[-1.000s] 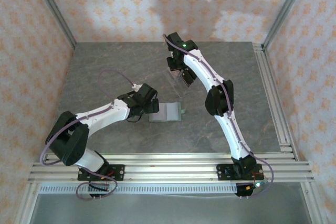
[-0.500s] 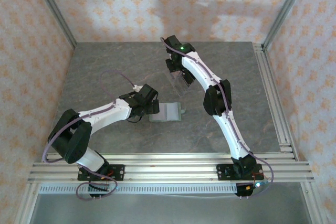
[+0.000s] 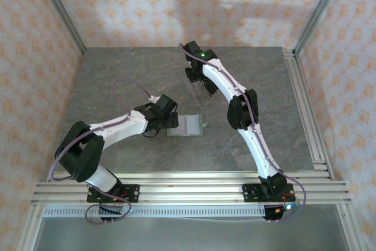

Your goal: Put the credit cards into the card holder

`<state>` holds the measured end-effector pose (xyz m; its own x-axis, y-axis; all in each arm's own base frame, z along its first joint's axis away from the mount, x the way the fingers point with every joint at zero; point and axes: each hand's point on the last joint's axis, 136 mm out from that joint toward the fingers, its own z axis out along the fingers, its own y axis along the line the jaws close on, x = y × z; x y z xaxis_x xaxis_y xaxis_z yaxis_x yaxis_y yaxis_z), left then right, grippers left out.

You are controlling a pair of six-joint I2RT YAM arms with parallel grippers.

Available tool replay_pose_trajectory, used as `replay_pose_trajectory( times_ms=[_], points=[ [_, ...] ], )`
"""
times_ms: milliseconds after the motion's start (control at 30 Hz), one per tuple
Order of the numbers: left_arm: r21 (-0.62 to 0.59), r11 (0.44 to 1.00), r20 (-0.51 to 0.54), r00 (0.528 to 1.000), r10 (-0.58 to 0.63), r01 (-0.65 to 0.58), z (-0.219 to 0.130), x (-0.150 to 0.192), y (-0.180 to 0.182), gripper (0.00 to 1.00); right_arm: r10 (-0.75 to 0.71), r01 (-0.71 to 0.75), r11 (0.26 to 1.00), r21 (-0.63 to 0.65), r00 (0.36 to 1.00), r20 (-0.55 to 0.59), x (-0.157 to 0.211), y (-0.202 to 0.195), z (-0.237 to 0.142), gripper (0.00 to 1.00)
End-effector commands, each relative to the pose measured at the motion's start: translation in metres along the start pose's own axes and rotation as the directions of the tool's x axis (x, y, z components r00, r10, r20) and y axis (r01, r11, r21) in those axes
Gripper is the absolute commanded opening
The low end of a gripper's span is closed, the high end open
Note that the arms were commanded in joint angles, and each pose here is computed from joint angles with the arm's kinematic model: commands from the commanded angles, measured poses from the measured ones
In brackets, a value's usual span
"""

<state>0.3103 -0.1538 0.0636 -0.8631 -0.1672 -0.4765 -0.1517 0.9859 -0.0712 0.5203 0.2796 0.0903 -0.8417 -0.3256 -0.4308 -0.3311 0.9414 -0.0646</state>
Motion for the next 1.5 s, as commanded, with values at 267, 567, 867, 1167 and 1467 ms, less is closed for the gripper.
replay_pose_trajectory(
  times_ms=[267, 567, 867, 1167, 1467],
  points=[
    [-0.002, 1.000, 0.001, 1.000, -0.020, 0.020, 0.003, -0.003, 0.000, 1.00, -0.008, 0.008, 1.000, 0.007, 1.000, 0.023, -0.005, 0.003, 0.002, 0.26],
    [-0.002, 1.000, -0.002, 1.000, -0.018, 0.018, 0.004, -0.002, 0.000, 1.00, 0.014, -0.013, 1.000, -0.009, 0.999, 0.033, -0.009, 0.004, 0.002, 0.25],
    [-0.001, 1.000, -0.003, 1.000, -0.019, 0.019, 0.004, -0.002, 0.000, 1.00, 0.025, -0.024, 1.000, -0.018, 0.999, 0.041, -0.011, 0.004, 0.000, 0.23],
    [0.000, 1.000, -0.007, 1.000, -0.020, 0.020, 0.005, -0.001, -0.001, 1.00, 0.032, -0.031, 0.999, -0.025, 0.998, 0.048, -0.014, 0.003, -0.001, 0.23],
    [0.002, 1.000, -0.008, 1.000, -0.020, 0.020, 0.005, -0.001, -0.001, 1.00, 0.035, -0.034, 0.999, -0.026, 0.998, 0.054, -0.015, 0.003, -0.002, 0.23]
  ],
)
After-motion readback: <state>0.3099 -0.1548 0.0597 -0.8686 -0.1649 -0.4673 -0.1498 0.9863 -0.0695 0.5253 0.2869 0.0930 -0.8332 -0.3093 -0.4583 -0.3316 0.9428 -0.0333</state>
